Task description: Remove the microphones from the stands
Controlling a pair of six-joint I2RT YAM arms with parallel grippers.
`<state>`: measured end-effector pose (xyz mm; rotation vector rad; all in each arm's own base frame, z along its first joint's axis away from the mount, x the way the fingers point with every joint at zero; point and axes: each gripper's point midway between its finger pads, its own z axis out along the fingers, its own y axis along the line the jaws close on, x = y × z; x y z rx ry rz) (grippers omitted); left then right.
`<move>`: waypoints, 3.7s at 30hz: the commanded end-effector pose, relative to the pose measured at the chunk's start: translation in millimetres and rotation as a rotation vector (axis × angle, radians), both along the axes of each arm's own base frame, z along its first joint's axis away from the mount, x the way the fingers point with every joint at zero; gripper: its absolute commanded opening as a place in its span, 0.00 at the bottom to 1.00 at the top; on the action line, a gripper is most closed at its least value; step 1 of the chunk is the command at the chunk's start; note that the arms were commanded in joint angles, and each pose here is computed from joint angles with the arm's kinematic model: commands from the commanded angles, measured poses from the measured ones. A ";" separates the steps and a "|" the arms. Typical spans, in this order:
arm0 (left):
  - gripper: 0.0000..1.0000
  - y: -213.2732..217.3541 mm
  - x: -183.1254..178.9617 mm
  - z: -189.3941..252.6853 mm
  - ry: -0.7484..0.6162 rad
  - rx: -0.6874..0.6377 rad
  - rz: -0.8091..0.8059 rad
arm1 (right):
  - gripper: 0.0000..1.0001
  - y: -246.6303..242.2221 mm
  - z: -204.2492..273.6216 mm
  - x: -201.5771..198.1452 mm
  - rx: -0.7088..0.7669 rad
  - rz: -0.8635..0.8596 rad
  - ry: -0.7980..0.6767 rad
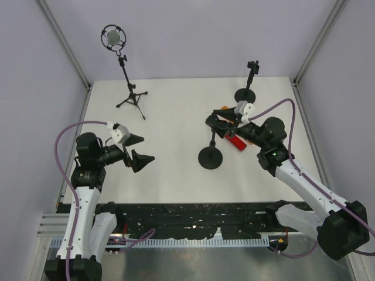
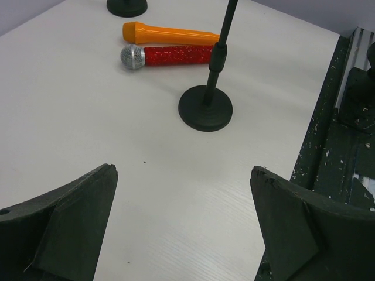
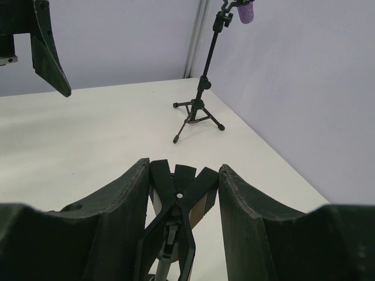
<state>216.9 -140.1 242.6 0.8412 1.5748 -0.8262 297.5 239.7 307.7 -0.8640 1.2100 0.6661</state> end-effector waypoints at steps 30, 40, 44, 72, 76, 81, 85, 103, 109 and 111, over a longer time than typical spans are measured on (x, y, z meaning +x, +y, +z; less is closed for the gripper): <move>1.00 -3.2 -1.8 7.0 -0.031 -0.027 -0.032 | 0.64 -25.5 -150.3 -32.1 -0.234 0.012 0.545; 1.00 -3.6 -2.8 7.8 -0.037 -0.026 -0.034 | 0.86 -28.7 -101.3 -39.7 -0.216 0.027 0.414; 1.00 -3.0 -2.8 8.3 -0.039 -0.027 -0.031 | 0.87 -29.9 -119.6 -39.5 -0.228 0.024 0.422; 1.00 -1.0 0.1 6.0 -0.044 -0.021 -0.021 | 0.33 -14.4 -143.7 -2.6 -0.099 -0.028 0.470; 1.00 -0.9 0.0 5.6 -0.044 -0.021 -0.020 | 0.14 -13.3 -140.1 -1.9 -0.091 -0.023 0.464; 1.00 -0.5 -0.2 6.0 -0.045 -0.021 -0.019 | 0.06 -13.1 -119.1 -2.9 -0.069 -0.020 0.426; 1.00 -0.6 -0.5 6.3 -0.045 -0.022 -0.019 | 0.06 -11.7 -94.6 -3.3 -0.044 -0.012 0.399; 1.00 -0.2 -2.4 9.2 -0.051 -0.026 -0.020 | 0.05 -44.4 -3.4 11.1 0.039 -0.155 0.263; 1.00 -0.4 -2.9 10.1 -0.053 -0.027 -0.021 | 0.05 -81.5 17.1 35.2 0.038 -0.305 0.226; 1.00 -0.6 -3.1 10.2 -0.051 -0.028 -0.023 | 0.05 -97.7 24.5 45.3 0.038 -0.359 0.216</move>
